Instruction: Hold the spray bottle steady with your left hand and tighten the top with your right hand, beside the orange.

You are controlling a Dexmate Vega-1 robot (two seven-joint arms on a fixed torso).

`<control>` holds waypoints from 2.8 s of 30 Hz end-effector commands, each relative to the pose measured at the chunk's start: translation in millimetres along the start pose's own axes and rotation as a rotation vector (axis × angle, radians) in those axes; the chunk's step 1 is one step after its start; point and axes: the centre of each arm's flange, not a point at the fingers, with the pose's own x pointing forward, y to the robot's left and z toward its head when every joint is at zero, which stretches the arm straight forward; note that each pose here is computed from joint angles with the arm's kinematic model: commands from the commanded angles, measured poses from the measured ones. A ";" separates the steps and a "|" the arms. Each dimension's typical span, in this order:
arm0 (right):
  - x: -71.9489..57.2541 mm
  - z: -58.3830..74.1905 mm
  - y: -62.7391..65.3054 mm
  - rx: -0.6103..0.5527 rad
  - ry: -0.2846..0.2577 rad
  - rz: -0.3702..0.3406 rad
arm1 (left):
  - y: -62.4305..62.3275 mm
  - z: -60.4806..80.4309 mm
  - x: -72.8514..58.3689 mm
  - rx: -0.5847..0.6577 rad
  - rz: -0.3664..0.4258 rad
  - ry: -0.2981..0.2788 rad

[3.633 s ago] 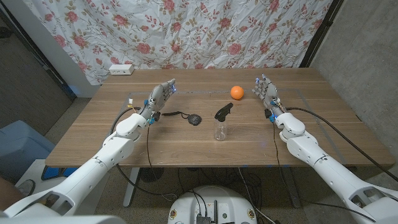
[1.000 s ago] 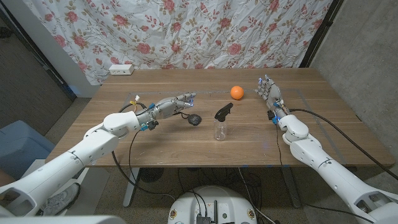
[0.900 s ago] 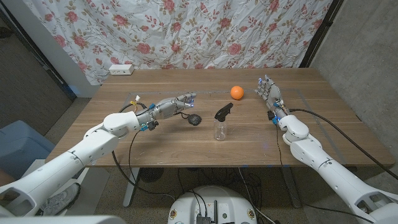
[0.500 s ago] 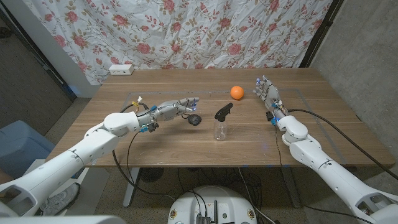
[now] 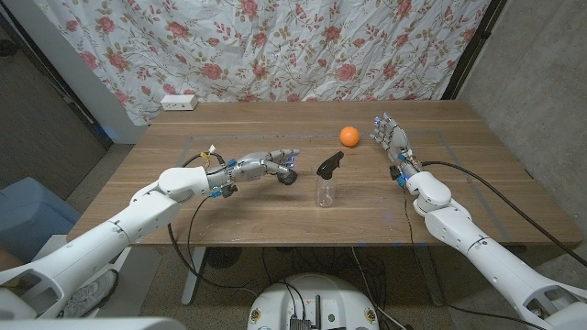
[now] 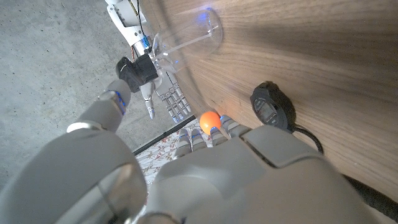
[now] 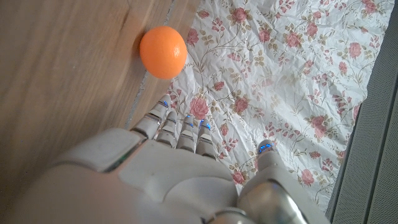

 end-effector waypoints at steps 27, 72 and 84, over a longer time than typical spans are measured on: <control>-3.9 -2.3 -5.9 -0.035 0.009 0.001 | -27.2 -22.1 54.7 0.005 -0.104 -0.039; -24.0 -1.1 -14.0 -0.017 -0.018 -0.033 | -36.5 -33.3 94.4 0.054 -0.157 -0.047; -23.0 -1.1 -15.6 -0.018 -0.016 -0.029 | -40.8 -35.8 101.7 0.073 -0.134 -0.048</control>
